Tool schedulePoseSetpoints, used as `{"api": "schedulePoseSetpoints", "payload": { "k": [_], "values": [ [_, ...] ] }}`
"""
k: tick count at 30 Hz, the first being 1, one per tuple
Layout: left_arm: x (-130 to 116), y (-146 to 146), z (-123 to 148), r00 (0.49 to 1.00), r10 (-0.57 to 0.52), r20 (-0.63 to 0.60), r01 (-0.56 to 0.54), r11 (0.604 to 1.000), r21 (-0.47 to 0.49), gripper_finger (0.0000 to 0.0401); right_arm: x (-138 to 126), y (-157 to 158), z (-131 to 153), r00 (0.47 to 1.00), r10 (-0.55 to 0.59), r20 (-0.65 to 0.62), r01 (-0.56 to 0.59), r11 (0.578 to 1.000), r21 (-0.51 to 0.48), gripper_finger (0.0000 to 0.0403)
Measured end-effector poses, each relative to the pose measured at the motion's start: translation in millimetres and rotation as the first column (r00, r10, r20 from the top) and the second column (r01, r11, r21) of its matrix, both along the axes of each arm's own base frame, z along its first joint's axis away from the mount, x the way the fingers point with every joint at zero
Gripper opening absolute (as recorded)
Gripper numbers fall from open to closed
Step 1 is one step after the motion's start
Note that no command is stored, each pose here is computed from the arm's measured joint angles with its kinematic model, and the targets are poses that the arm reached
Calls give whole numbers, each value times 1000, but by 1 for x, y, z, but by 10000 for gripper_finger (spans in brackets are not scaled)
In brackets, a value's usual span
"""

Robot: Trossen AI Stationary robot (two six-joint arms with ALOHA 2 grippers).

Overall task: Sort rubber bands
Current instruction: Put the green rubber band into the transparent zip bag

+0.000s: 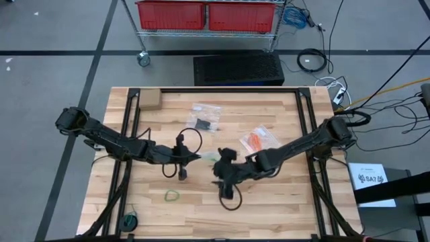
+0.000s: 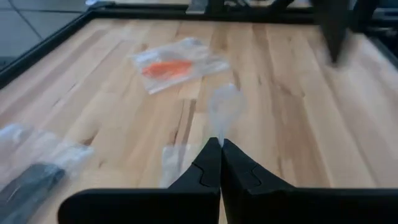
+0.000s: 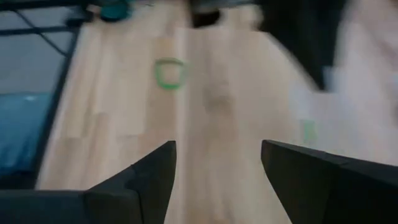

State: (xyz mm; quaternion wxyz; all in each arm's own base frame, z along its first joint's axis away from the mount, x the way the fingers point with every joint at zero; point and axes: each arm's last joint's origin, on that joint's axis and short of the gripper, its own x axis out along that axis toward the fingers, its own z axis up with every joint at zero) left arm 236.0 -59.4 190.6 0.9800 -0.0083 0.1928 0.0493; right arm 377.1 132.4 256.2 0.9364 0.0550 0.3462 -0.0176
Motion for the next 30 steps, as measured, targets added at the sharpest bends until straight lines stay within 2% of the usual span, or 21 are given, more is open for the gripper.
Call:
{"api": "schedulePoseSetpoints", "payload": {
  "k": [5, 11, 15, 23, 30],
  "values": [
    [-14, -1, -11, 999, 40, -12, -40, 999, -32, 0, 27, 16, -34, 992, 102, 71, -105, 993, 47, 223],
    [-40, -2, -17, 995, 93, 44, -90, 993, -76, 0, 53, 27, -69, 952, 229, 205, -229, 973, -20, 206],
    [-50, -3, -13, 991, 104, 89, -96, 992, -83, 0, 67, 28, -94, 926, 266, 267, -273, 962, -11, 192],
    [-64, 2, -3, 978, 127, 166, -114, 990, -86, 0, 121, 21, -114, 953, 215, 214, -224, 974, 19, 176],
    [-75, 7, 0, 976, 127, 174, -113, 990, -90, 0, 156, 23, -143, 979, 198, 41, -199, 980, 28, 193]
  ]
}}
